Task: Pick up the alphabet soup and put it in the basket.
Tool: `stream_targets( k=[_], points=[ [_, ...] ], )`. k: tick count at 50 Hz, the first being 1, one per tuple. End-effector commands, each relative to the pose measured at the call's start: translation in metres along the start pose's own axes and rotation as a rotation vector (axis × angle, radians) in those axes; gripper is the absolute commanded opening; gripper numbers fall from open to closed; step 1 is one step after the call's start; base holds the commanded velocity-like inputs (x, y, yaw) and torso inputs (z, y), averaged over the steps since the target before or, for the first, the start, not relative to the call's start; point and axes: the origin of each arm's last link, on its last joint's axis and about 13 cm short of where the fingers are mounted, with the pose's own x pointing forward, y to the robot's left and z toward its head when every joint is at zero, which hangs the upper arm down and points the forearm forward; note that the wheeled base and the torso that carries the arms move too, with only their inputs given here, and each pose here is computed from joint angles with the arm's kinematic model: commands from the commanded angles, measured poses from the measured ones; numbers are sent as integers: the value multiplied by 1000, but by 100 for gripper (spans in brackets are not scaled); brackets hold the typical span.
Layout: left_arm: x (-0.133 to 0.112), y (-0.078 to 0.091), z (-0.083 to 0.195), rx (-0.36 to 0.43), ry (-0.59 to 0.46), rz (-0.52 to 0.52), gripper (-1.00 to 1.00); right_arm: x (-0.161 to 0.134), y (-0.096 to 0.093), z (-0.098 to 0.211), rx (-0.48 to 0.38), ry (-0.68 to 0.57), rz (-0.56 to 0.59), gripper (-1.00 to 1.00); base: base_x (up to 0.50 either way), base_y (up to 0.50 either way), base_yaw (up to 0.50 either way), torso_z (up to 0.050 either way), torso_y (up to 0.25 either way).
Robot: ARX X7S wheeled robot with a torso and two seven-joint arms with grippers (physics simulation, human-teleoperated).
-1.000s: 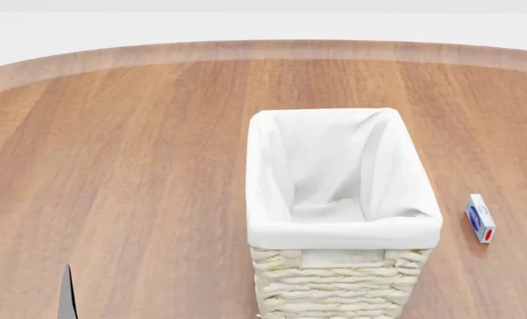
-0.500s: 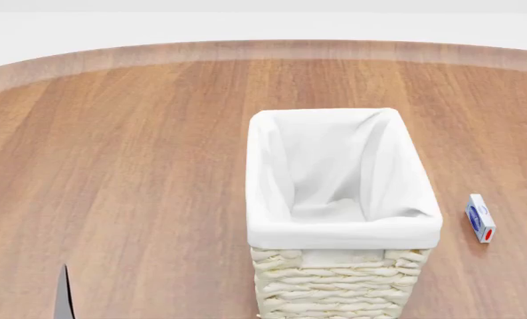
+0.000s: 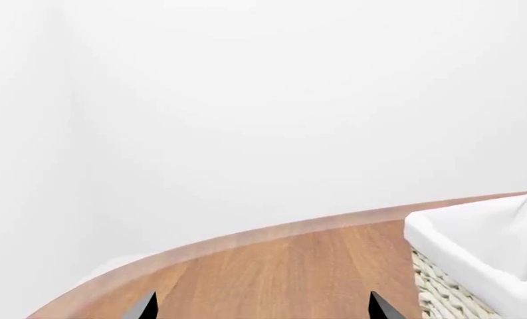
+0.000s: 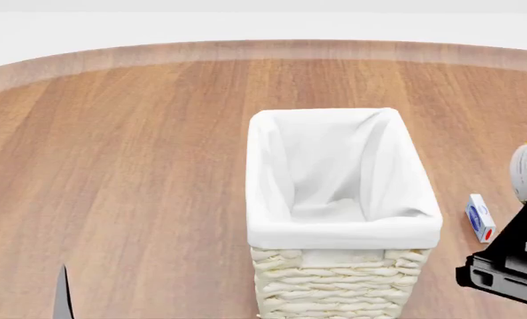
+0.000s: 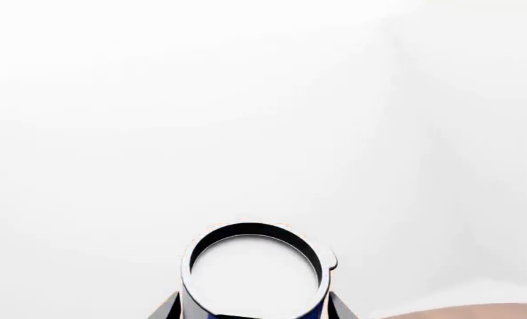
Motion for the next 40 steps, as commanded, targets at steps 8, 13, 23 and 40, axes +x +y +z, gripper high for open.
stream_targets(
  k=[8, 13, 23, 40],
  points=[
    [0, 1, -1, -3, 2, 2, 100, 59, 46, 5, -17, -51, 96, -100, 0, 0, 0, 0, 0],
    [0, 1, 0, -2, -1, 4, 100, 75, 58, 2, -20, -57, 125, -100, 0, 0, 0, 0, 0],
    [0, 1, -1, -3, 2, 4, 100, 104, 76, -2, -35, -40, 180, -100, 0, 0, 0, 0, 1],
    [0, 2, -2, -6, 5, 12, 100, 154, 104, -39, -61, 32, 201, -100, 0, 0, 0, 0, 1]
  ],
)
